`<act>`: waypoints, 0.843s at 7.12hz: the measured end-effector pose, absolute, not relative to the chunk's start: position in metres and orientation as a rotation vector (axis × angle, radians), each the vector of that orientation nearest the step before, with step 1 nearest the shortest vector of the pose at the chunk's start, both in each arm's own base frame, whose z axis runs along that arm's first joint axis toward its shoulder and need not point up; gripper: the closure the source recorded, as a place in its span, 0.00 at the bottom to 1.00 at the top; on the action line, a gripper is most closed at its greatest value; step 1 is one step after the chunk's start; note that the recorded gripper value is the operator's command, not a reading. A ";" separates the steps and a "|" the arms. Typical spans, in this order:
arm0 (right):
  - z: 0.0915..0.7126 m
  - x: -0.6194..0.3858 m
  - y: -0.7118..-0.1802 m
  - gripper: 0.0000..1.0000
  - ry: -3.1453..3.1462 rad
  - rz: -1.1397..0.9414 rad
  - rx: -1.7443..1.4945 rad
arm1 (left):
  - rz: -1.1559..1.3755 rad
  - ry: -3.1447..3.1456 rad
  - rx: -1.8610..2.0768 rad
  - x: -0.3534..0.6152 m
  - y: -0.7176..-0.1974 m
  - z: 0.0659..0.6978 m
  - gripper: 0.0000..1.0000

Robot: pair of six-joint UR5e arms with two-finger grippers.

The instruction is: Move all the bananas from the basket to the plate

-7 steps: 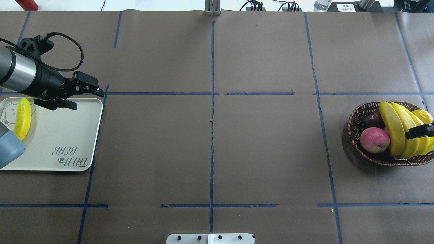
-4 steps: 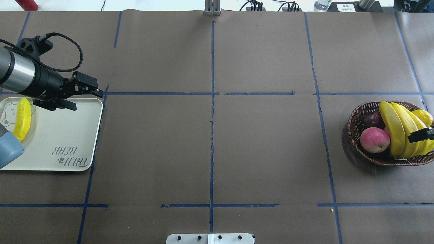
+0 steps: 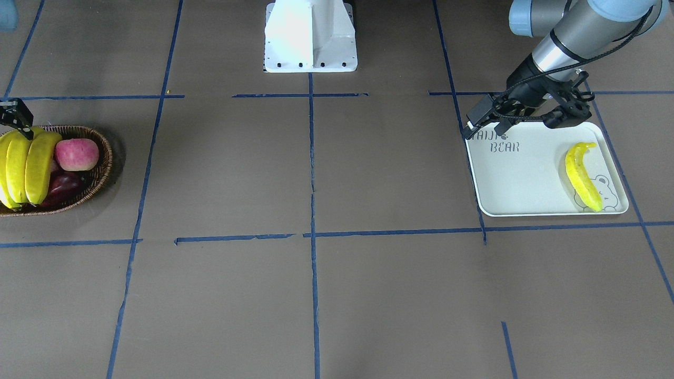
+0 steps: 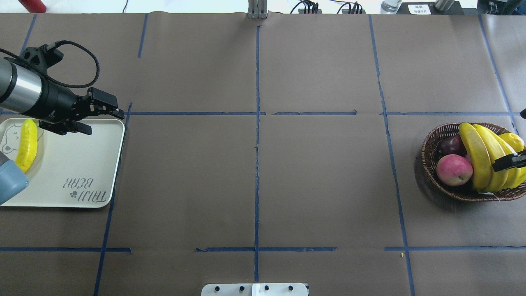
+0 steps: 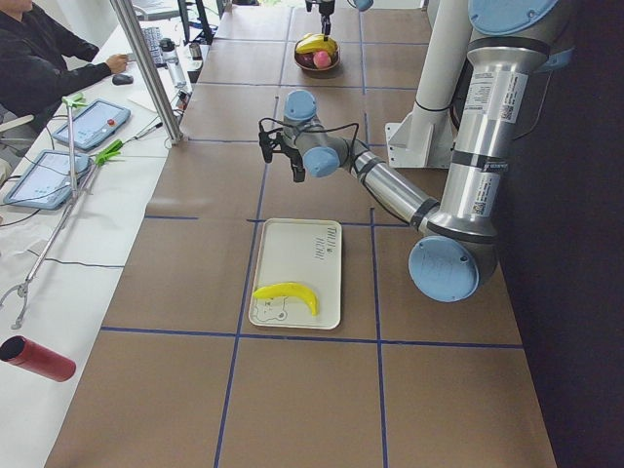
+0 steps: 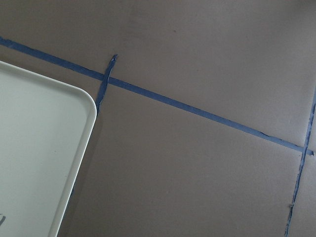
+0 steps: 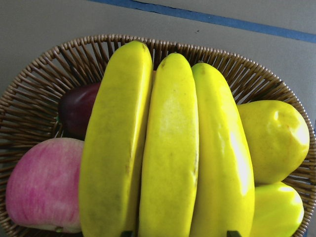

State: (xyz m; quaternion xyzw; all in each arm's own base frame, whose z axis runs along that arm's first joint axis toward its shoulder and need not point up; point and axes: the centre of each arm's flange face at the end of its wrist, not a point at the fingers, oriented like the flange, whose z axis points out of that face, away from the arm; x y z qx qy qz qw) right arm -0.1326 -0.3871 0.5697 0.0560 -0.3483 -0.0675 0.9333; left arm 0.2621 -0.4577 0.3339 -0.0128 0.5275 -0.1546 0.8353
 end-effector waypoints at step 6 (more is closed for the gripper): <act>0.573 -0.135 -0.388 0.62 -0.713 -0.140 0.107 | -0.326 1.116 -0.035 0.262 -0.458 0.336 0.00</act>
